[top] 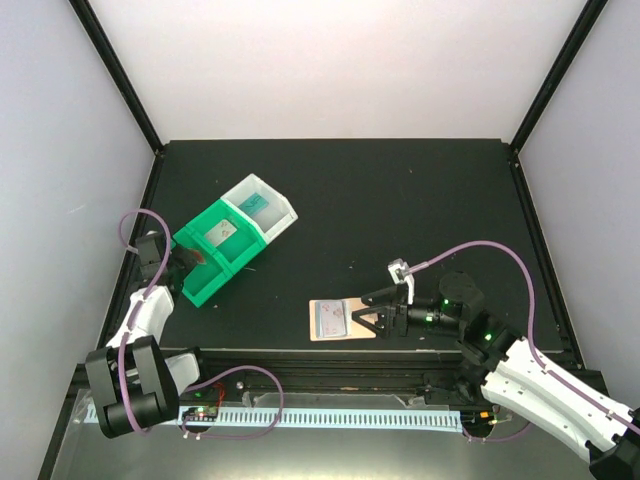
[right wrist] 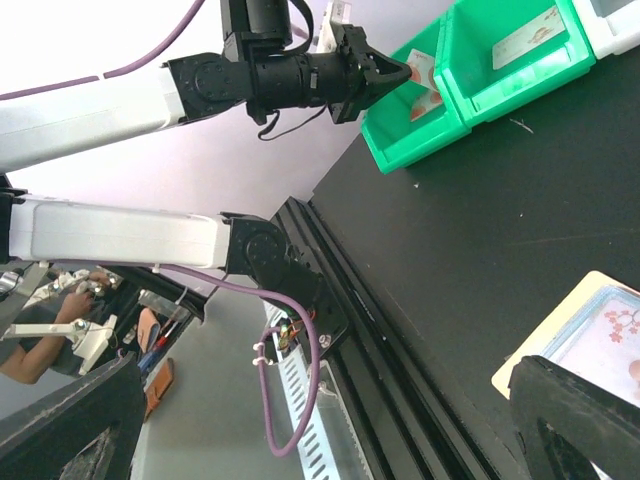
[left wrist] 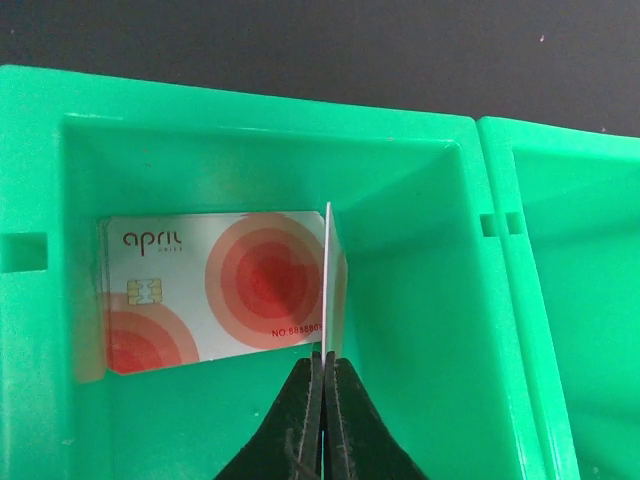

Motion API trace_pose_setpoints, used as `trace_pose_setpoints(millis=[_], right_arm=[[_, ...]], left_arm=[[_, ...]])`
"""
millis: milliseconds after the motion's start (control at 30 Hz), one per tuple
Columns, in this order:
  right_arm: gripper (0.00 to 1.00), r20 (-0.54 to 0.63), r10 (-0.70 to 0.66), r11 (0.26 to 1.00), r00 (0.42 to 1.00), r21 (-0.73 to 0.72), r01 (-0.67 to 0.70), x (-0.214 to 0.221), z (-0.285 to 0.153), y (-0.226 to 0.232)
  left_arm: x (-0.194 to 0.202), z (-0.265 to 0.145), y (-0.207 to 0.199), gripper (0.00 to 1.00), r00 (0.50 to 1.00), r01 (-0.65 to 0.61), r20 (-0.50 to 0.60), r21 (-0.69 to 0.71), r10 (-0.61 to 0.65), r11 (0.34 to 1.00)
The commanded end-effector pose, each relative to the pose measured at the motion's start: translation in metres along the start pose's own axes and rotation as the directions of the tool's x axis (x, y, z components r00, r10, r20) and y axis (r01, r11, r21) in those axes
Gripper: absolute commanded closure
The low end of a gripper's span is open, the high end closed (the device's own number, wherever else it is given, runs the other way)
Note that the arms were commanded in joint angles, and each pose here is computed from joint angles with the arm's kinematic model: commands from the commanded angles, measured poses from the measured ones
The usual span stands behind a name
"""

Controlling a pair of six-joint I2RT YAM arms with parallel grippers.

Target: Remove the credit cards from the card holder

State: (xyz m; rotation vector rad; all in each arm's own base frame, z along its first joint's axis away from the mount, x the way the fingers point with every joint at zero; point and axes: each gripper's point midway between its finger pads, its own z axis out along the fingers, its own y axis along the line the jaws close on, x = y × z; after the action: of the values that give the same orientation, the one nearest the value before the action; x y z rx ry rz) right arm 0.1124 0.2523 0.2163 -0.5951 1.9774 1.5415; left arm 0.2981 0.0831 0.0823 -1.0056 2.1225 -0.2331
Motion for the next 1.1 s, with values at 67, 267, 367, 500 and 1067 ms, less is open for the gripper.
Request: trace_pose_setpoints(millis=[67,267,367,500,1067], right_arm=[[0.0,0.016,-0.027,0.999,1.0,-0.028,0.028,-0.004,-0.001,0.008],[0.0,0.006,-0.029,0.999,1.0,-0.029,0.029,-0.002,-0.001,0.008],[0.0,0.003,-0.027,0.999,1.0,-0.025,0.027,-0.001,-0.001,0.007],[0.0,0.004,-0.025,0.999,1.0,-0.022,0.025,-0.001,-0.001,0.006],[0.0,-0.002,-0.018,1.0,1.0,-0.019,0.018,0.001,0.0,0.004]], left_arm=[[-0.012,0.001,0.007,0.98,0.998,-0.024,0.05,-0.042,0.026,0.999],[-0.012,0.003,0.009,0.99,0.999,-0.018,0.048,-0.054,0.021,0.998],[-0.015,0.002,0.009,0.97,0.998,-0.02,0.056,-0.061,0.023,0.998],[-0.018,0.0,0.009,0.95,0.998,-0.02,0.063,-0.071,0.025,0.997],[-0.019,0.002,0.012,0.87,0.998,-0.011,0.061,-0.094,0.017,0.995]])
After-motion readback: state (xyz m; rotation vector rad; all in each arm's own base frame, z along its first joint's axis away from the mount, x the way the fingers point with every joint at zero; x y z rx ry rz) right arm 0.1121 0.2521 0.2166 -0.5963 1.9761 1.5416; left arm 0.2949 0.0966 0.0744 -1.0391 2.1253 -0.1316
